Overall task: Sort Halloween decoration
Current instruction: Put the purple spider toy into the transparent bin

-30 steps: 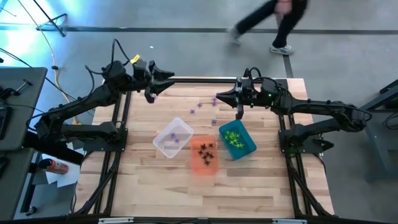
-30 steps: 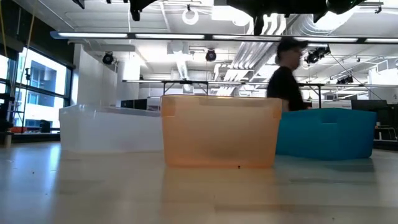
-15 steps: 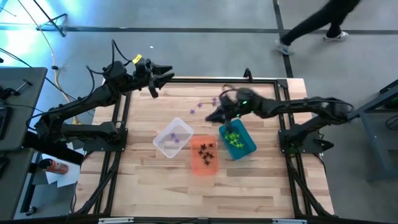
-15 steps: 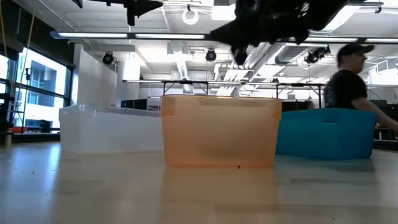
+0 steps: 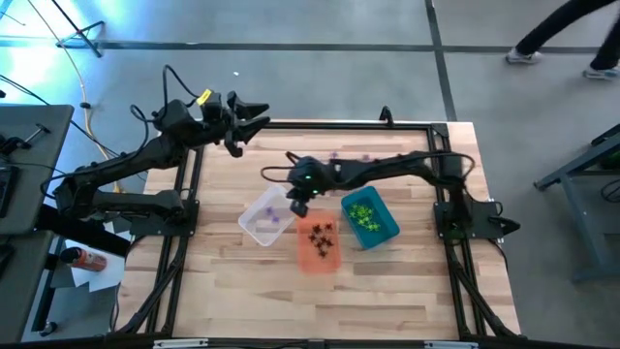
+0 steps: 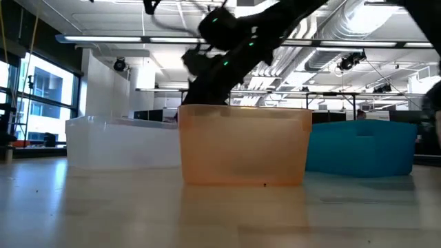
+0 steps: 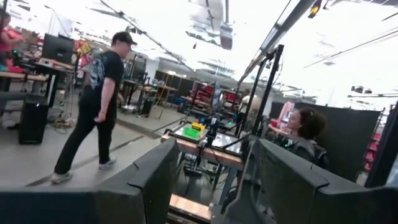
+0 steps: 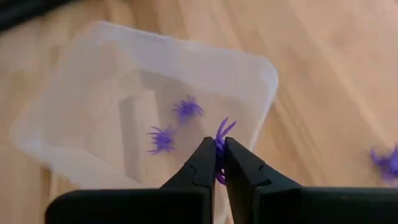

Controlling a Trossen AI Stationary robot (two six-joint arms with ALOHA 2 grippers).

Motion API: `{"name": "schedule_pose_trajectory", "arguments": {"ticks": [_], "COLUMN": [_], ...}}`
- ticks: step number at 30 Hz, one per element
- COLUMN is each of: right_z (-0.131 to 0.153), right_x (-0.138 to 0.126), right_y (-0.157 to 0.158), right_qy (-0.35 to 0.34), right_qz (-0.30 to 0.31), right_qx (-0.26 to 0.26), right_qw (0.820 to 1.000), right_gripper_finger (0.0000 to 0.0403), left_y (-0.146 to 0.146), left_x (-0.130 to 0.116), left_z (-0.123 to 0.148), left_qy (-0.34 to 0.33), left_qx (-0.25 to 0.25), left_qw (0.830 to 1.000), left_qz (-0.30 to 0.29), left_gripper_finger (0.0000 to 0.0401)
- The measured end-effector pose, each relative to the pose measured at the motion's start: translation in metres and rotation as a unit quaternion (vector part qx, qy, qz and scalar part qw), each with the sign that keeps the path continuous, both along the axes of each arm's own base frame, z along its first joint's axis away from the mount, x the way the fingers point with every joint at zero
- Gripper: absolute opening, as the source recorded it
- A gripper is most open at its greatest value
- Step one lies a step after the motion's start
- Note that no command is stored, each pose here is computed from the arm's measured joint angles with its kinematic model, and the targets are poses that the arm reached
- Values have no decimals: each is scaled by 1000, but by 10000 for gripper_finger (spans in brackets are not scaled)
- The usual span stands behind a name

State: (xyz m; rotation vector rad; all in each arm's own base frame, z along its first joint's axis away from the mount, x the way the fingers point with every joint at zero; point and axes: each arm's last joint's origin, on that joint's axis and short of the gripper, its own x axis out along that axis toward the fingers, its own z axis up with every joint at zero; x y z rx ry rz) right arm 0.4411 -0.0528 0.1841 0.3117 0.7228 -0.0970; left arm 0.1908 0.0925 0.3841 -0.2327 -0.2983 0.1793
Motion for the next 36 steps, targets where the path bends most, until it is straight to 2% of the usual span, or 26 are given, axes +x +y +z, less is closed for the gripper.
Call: {"name": "schedule_pose_trajectory", "arguments": {"ticks": [6, 10, 15, 21, 24, 29, 32, 36], "right_z": [-6, -5, -10, 6, 21, 52, 63, 77], "right_x": [30, 45, 58, 65, 63, 51, 36, 9], "right_y": [1, 8, 15, 15, 13, 12, 12, 9], "right_qy": [54, 69, 94, 91, 98, 124, 166, 217], "right_qz": [-1, 20, 10, 23, 31, 75, 84, 60], "right_qx": [38, 31, 43, 20, 11, -29, -55, -90], "right_qw": [998, 997, 995, 995, 995, 989, 981, 970], "right_gripper_finger": [26, 47, 114, 204, 221, 224, 224, 224], "left_y": [-4, -4, -5, -8, -10, -15, -18, -18], "left_x": [1, 1, 1, 0, -4, -15, -20, -21], "left_z": [1, 1, 1, 2, 5, 12, 14, 11], "left_qy": [-2, -2, 1, -1, -8, -19, -20, -3], "left_qx": [2, 2, 9, 22, 27, 47, 53, 41], "left_qw": [1000, 1000, 999, 998, 997, 996, 996, 997], "left_qz": [-11, -12, -35, -67, -69, -67, -66, -66], "left_gripper_finger": [202, 202, 202, 202, 202, 202, 202, 202]}}
